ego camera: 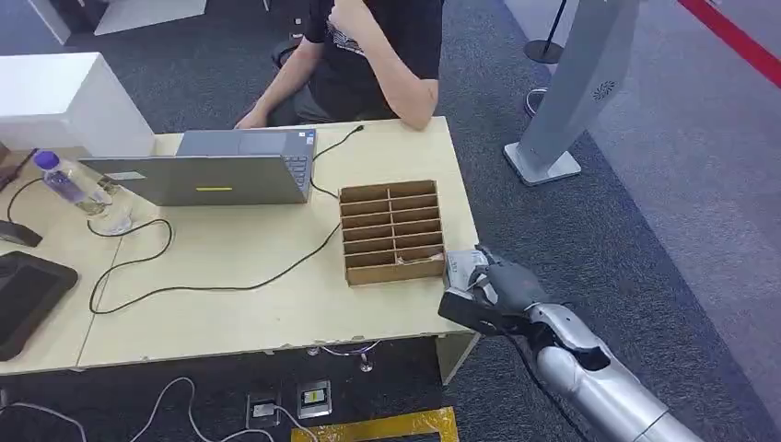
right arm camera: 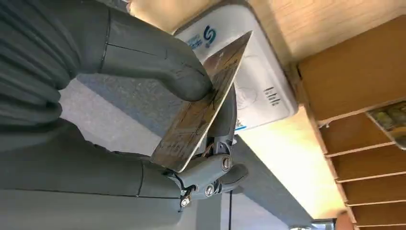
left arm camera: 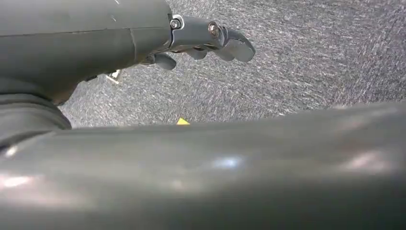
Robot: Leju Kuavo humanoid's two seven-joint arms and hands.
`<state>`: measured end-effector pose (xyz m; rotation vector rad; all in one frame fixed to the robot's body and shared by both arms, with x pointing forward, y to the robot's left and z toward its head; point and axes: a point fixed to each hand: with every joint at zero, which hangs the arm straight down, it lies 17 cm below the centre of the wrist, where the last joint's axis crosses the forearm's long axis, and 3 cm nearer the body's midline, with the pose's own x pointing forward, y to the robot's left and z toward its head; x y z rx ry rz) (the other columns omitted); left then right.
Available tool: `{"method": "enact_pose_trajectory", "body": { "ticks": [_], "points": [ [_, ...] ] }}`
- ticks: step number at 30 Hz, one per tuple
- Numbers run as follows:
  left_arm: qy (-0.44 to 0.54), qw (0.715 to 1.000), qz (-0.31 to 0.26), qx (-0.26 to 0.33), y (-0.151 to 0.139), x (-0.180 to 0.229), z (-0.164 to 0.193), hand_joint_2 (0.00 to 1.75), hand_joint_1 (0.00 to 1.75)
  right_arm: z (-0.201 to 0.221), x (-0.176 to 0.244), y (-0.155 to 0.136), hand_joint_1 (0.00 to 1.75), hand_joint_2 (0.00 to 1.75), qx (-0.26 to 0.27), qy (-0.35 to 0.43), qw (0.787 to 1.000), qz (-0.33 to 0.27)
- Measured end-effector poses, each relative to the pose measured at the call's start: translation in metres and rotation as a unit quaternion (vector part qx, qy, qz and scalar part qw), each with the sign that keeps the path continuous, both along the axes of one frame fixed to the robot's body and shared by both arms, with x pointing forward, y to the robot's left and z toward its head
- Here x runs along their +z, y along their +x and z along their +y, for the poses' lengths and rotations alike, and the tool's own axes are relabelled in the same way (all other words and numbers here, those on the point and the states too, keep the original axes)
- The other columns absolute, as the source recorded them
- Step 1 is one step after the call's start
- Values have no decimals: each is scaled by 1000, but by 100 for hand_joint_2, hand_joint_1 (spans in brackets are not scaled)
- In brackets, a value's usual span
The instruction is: Pass the card to the sensor for recognition and then transmit it.
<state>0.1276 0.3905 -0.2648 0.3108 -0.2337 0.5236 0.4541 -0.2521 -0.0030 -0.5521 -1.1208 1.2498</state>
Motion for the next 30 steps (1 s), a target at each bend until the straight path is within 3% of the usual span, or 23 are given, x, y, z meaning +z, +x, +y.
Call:
{"method": "enact_pose_trajectory", "body": {
  "ticks": [15,30],
  "points": [
    [2,1000,2,-3,0,0,-2,0,0,21,-9,-10,175,175,2,29,1000,4],
    [2,1000,3,-4,0,-1,-4,0,0,14,-5,0,175,175,-13,49,999,-12]
  ]
}}
